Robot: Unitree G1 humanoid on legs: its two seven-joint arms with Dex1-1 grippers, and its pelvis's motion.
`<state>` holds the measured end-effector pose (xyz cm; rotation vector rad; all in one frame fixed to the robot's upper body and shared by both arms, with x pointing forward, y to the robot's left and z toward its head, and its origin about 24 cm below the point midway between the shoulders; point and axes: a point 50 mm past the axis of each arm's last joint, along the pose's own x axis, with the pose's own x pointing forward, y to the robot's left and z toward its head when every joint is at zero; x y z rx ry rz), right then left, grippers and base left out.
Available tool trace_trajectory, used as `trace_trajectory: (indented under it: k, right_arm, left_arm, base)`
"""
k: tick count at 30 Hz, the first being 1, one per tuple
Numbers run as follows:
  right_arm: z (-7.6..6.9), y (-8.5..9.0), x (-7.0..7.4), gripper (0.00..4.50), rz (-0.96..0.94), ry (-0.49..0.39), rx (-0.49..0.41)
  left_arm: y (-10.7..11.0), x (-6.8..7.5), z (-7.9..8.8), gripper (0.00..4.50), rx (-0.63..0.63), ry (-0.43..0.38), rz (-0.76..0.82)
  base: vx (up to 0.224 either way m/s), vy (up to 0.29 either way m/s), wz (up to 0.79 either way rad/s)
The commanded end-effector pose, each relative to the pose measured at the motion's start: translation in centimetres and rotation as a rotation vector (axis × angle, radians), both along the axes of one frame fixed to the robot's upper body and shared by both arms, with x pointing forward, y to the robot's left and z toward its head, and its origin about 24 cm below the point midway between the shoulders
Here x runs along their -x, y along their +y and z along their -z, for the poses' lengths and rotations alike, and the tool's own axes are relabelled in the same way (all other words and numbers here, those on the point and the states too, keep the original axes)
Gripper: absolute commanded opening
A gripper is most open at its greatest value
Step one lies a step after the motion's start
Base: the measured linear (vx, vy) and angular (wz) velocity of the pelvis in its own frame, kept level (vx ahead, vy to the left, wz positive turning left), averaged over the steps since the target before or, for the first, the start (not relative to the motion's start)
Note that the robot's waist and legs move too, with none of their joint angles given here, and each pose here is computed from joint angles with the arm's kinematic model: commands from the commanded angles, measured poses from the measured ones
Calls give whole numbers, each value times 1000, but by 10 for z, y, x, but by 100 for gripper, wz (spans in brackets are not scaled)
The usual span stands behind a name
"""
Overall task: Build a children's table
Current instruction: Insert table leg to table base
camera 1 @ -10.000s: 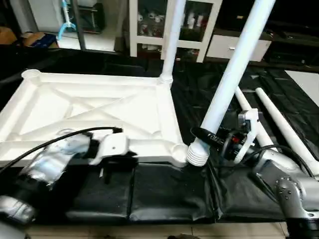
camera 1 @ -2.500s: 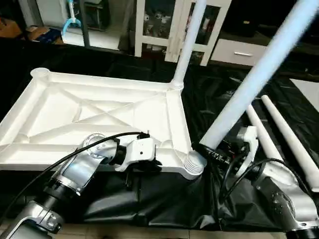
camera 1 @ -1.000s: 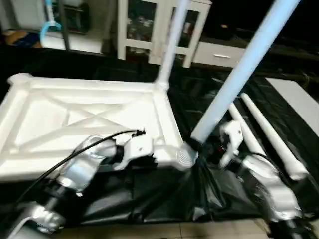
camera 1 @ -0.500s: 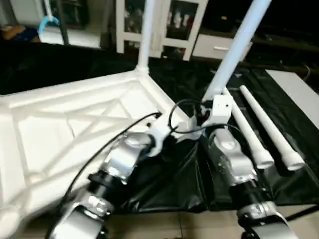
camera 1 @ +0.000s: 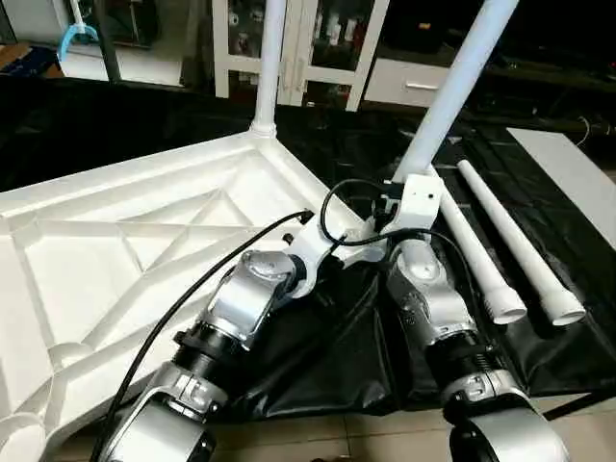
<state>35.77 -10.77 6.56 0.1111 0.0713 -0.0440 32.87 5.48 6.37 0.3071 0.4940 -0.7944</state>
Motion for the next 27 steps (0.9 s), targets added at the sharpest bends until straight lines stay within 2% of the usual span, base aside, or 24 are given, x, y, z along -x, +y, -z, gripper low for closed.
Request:
trace_trajectory:
  k: [1, 11, 15, 16, 19, 27]
  right_arm:
    - [61, -45, 22, 239, 158, 270, 62]
    - [41, -29, 16, 325, 12, 150, 65]
    - [40, -27, 17, 358, -19, 135, 80]
    - [40, -26, 17, 378, -31, 137, 82]
    - [40, -20, 19, 392, -101, 140, 96]
    - [38, -20, 28, 392, -169, 116, 119]
  left_arm:
    - [24, -12, -17, 0, -19, -73, -114]
    - [29, -13, -17, 0, -25, -73, -122]
    - [30, -14, -18, 0, -24, -73, -122]
    - [31, -14, -18, 0, -24, -72, -121]
    - [32, -13, -18, 0, -25, -72, -119]
    - [33, -13, -18, 0, -23, -69, -117]
  base:
    - [0, 0, 0]
    - [0, 0, 0]
    - [0, 0, 0]
    - [0, 0, 0]
    - [0, 0, 0]
    - [0, 0, 0]
